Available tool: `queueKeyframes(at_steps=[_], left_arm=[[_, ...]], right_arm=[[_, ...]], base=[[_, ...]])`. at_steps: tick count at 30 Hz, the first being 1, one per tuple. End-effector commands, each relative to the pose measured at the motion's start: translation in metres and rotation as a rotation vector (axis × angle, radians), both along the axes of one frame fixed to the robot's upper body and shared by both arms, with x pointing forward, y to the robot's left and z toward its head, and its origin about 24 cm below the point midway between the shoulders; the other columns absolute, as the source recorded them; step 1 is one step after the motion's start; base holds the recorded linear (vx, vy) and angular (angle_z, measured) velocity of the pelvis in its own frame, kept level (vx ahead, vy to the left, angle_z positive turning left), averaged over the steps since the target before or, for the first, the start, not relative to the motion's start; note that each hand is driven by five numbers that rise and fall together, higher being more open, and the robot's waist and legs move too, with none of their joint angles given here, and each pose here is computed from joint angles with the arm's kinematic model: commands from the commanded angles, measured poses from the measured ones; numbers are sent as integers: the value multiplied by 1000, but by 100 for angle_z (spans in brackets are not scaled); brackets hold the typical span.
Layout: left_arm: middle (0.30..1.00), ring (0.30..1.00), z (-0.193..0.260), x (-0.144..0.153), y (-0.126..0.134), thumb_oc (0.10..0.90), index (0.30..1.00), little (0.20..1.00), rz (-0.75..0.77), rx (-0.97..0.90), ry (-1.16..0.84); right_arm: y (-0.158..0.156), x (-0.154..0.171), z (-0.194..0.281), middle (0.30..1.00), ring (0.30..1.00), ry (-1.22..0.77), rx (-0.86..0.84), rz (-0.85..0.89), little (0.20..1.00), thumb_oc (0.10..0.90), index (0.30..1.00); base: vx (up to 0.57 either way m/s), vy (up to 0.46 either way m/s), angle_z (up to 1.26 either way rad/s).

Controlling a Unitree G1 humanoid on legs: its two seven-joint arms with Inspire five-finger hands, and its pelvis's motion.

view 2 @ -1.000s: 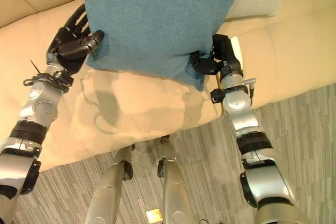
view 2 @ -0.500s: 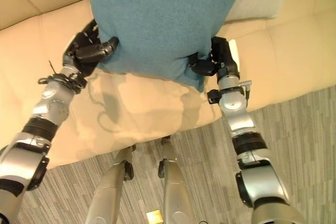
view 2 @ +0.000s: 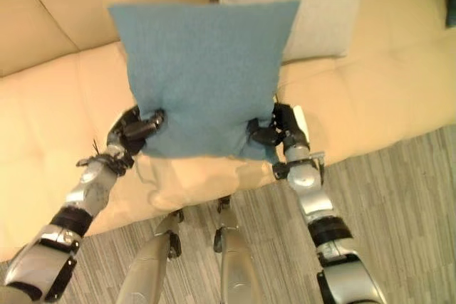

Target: Pick up all the scattered cushions and arrange them neatly on the sofa.

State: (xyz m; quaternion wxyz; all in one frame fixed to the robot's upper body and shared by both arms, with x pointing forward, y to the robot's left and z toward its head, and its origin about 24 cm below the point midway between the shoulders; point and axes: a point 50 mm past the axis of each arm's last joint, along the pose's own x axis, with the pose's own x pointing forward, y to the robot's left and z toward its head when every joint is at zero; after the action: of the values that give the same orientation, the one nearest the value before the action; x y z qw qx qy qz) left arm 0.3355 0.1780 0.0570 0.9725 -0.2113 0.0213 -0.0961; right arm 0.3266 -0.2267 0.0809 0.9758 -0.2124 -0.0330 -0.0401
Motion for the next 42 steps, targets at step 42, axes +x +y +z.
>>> queueKeyframes(at_steps=[42], left_arm=[[300, 300, -2, -78, -64, 400, 300, 300, -223, -14, -192]], right_arm=[[35, -82, -11, 300, 300, -131, 237, 182, 300, 400, 300]], base=[[-5, 43, 50]])
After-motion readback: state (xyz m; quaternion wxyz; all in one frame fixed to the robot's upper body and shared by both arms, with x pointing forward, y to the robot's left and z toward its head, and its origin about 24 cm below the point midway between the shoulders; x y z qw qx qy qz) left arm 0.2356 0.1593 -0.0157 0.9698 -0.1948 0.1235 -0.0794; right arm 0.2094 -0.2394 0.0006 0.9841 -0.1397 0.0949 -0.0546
